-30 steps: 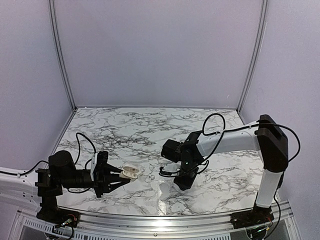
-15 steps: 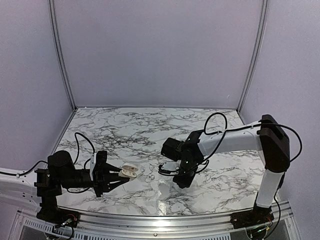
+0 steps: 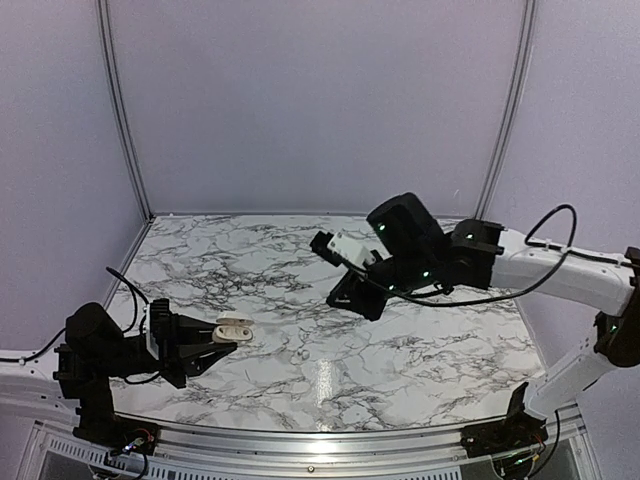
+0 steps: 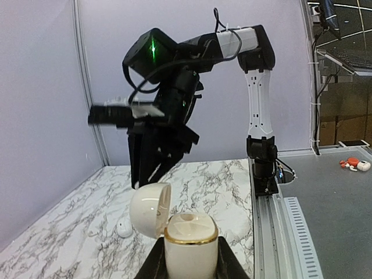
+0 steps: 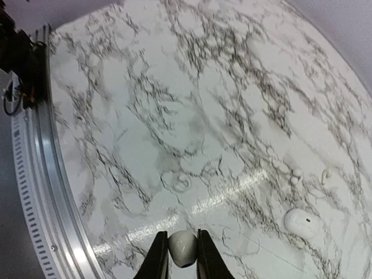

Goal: Insert the wireless bluetooth earbuds into the charging case
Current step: Insert the right earbud into the right side groove of the charging case.

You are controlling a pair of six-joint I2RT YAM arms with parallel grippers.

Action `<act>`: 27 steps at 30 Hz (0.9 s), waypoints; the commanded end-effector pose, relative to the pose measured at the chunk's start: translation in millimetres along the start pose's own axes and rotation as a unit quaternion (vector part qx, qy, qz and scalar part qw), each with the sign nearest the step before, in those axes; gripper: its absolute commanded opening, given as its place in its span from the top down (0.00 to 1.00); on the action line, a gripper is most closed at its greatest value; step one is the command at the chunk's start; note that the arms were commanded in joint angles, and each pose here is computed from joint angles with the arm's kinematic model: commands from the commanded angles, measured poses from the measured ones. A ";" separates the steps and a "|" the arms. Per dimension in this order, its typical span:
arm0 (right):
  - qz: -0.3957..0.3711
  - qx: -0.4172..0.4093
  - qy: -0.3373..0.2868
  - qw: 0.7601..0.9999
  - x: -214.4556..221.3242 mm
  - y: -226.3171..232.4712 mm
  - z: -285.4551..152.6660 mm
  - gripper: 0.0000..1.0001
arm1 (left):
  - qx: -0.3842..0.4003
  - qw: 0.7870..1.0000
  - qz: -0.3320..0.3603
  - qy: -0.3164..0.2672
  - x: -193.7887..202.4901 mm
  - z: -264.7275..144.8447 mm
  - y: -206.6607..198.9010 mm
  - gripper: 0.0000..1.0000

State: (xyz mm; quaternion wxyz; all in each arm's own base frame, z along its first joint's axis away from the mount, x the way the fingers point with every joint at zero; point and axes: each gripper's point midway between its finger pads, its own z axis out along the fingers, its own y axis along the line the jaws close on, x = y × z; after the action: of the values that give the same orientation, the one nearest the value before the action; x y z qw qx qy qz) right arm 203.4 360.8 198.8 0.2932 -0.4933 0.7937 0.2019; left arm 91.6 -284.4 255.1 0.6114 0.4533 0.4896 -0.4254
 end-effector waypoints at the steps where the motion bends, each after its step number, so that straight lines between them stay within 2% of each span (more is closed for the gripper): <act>1: -0.045 -0.070 -0.196 0.977 -83.3 34.8 -69.8 0.88 | 0.000 0.997 0.048 -0.054 -28.6 -4.8 0.0 1.00; 8: -0.063 -0.155 -0.336 0.927 -120.5 75.1 -130.3 0.88 | -0.030 0.993 0.041 -0.106 -51.5 -6.3 10.5 1.00; 12: -0.041 -0.174 -0.380 0.907 -134.6 81.7 -143.1 0.89 | -0.060 0.990 0.027 -0.127 -58.0 -6.2 21.7 1.00; 16: -0.036 -0.193 -0.409 0.891 -147.1 90.8 -147.0 0.89 | -0.079 0.987 0.019 -0.142 -62.3 -5.1 28.8 1.00; 27: -0.002 -0.222 -0.439 0.870 -165.3 117.4 -135.4 0.89 | -0.093 0.980 0.027 -0.176 -78.5 -4.2 34.7 1.00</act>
State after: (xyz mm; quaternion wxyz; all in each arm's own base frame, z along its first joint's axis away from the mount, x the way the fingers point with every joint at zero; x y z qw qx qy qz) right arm 120.8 435.2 388.1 0.4765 -0.4430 0.5403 0.5337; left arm 112.7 -275.8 312.8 0.7123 0.3529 0.4308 -0.4272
